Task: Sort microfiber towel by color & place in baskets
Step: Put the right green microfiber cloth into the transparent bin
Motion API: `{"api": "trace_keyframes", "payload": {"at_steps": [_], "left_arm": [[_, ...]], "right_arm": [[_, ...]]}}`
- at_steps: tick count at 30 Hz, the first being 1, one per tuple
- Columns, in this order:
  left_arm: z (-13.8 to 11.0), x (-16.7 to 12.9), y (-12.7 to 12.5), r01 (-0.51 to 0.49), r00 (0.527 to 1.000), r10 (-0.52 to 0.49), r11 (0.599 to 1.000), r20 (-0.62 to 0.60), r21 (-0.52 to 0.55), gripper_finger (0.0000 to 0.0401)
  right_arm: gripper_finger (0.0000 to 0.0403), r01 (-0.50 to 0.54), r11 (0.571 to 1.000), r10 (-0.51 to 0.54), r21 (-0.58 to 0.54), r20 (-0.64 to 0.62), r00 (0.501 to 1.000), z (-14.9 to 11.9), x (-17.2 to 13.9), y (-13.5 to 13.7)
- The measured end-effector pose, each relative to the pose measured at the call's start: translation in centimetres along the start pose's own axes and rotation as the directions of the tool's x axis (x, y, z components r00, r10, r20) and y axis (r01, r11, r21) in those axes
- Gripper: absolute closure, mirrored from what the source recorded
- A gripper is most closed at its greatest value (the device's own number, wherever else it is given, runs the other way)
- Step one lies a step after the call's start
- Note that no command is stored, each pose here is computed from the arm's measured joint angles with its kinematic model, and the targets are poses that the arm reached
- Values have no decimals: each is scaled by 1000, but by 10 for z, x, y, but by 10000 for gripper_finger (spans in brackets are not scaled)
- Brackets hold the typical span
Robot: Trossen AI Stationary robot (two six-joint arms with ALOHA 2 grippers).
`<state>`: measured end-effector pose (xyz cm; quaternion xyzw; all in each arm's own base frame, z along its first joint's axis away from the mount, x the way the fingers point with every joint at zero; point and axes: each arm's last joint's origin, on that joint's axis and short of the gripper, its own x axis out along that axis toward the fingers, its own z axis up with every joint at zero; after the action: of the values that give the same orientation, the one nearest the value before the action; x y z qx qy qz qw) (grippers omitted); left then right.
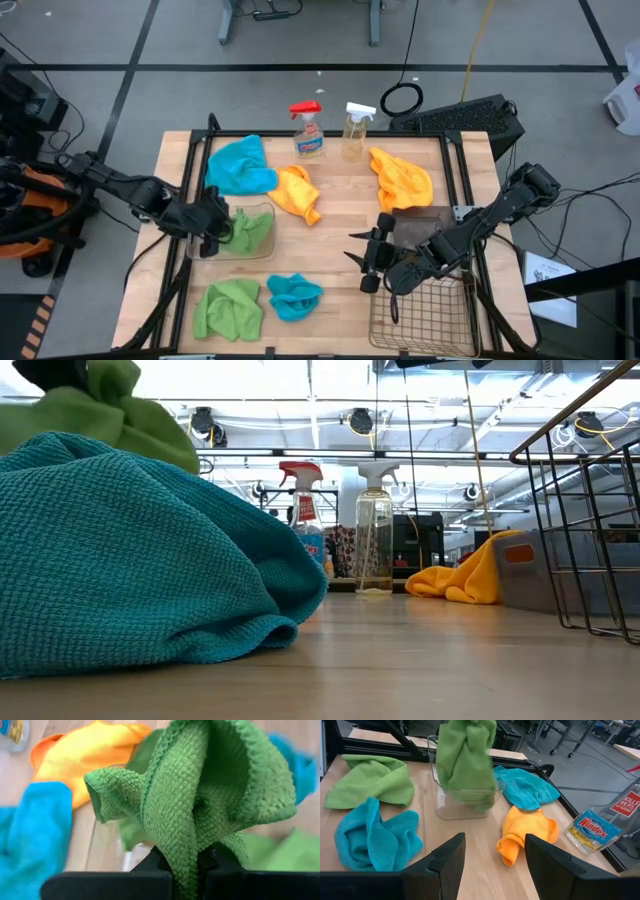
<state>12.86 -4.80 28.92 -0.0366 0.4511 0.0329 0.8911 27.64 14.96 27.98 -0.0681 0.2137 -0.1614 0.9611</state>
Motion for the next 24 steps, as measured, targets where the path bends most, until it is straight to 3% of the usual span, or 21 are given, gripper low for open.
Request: {"api": "trace_keyframes", "payload": {"at_steps": [5, 14, 18, 24], "left_arm": [[5, 17, -7, -20, 996, 37, 978, -76, 208, 383], [8, 43, -18, 33, 978, 68, 886, -198, 463, 383], [9, 54, -21, 52, 966, 93, 846, -243, 531, 383], [8, 72, -26, 62, 941, 133, 837, -312, 544, 383]], "right_arm": [[206, 8, 1000, -8, -3, -4, 1000, 0, 2, -2], [206, 12, 1000, -12, -4, -8, 1000, 0, 3, -3], [206, 13, 1000, -13, -7, -14, 1000, -1, 3, -4], [206, 13, 1000, -13, -5, -16, 1000, -1, 3, -4]]}}
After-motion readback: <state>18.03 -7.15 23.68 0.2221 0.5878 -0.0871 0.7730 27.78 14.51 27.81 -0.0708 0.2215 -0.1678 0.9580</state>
